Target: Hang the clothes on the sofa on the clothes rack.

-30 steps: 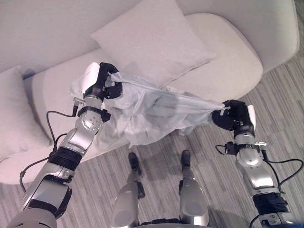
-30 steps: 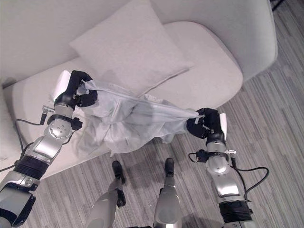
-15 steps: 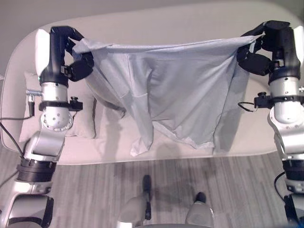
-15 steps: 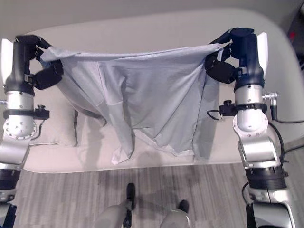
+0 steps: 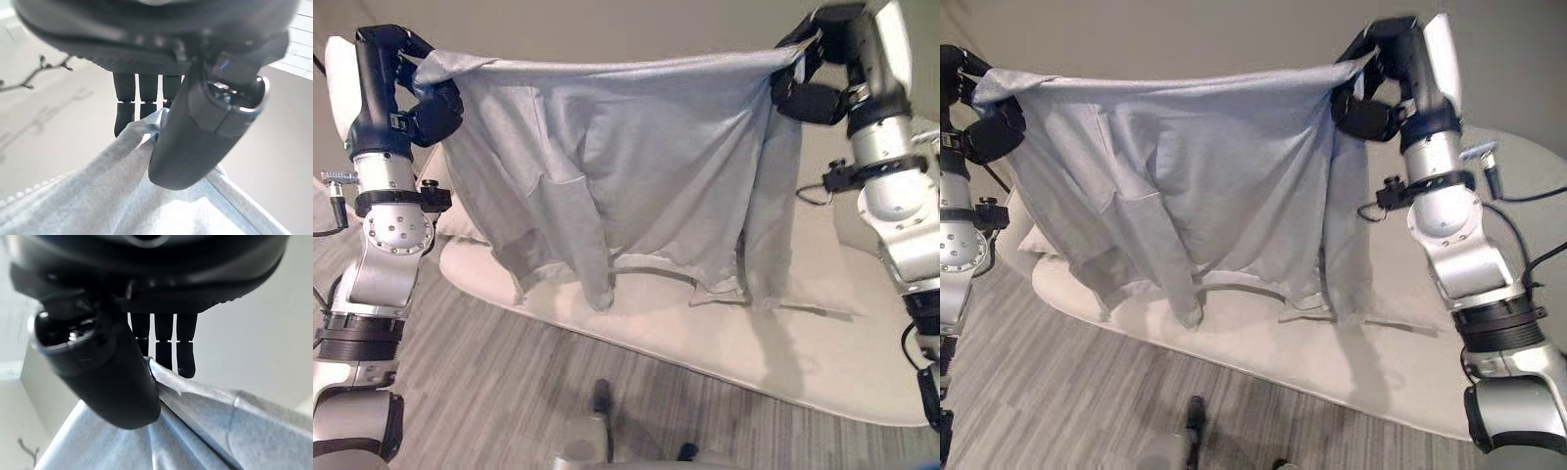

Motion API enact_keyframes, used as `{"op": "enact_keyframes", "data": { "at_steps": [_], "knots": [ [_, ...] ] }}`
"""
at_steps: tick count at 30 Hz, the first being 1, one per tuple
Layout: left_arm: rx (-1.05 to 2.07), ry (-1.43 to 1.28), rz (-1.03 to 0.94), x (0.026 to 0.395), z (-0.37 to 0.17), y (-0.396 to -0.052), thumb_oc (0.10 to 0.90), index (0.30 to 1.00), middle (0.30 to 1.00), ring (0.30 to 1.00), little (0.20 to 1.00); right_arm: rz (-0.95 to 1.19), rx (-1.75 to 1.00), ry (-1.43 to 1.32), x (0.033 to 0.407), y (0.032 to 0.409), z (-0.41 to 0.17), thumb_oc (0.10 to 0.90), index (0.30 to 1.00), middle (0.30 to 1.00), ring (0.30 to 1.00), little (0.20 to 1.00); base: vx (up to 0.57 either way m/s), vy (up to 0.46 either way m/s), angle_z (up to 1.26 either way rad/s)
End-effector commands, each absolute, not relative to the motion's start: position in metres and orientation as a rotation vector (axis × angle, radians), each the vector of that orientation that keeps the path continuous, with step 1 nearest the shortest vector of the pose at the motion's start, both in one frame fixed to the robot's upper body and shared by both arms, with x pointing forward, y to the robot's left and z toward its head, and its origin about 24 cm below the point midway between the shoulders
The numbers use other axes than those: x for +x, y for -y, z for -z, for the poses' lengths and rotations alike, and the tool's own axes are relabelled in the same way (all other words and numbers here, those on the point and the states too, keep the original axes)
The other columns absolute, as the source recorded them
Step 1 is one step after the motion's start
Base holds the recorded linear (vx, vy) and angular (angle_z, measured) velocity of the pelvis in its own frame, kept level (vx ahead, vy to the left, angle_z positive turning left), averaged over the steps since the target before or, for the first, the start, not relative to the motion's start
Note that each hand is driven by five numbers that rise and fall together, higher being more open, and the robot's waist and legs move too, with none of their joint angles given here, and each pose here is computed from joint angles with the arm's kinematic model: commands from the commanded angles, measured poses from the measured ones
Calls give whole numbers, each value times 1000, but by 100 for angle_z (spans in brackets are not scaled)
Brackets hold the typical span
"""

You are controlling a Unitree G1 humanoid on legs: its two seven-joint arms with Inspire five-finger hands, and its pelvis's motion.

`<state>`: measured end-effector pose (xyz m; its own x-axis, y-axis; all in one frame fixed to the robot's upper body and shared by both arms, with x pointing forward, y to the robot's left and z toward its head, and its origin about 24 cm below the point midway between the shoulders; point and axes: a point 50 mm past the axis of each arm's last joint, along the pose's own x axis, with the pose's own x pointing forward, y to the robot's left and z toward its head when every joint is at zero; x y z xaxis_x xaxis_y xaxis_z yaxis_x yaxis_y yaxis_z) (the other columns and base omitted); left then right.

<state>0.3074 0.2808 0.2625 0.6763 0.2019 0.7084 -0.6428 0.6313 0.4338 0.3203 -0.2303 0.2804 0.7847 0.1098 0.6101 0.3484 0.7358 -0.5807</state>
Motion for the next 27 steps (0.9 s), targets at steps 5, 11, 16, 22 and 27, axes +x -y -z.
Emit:
{"op": "enact_keyframes", "data": {
  "at_steps": [5, 11, 16, 22, 27],
  "knots": [
    [706, 934, -682, 286, -331, -289, 400, 300, 300, 300, 300, 329, -719, 900, 296, 250, -334, 400, 300, 300, 300, 300, 110, 509, 47],
    [707, 1014, -588, 287, -344, -264, 400, 300, 300, 300, 300, 418, -739, 900, 289, 262, -332, 400, 300, 300, 300, 300, 90, 624, 45],
    [719, 1035, -565, 293, -354, -250, 400, 300, 300, 300, 300, 409, -723, 973, 285, 259, -351, 400, 300, 300, 300, 300, 94, 446, 48],
    [650, 971, -539, 293, -322, -252, 400, 300, 300, 300, 300, 414, -729, 945, 280, 269, -345, 400, 300, 300, 300, 300, 148, 159, 64],
    [626, 940, -512, 297, -315, -252, 400, 300, 300, 300, 300, 383, -748, 890, 283, 271, -335, 400, 300, 300, 300, 300, 128, 271, 29]
  ]
}}
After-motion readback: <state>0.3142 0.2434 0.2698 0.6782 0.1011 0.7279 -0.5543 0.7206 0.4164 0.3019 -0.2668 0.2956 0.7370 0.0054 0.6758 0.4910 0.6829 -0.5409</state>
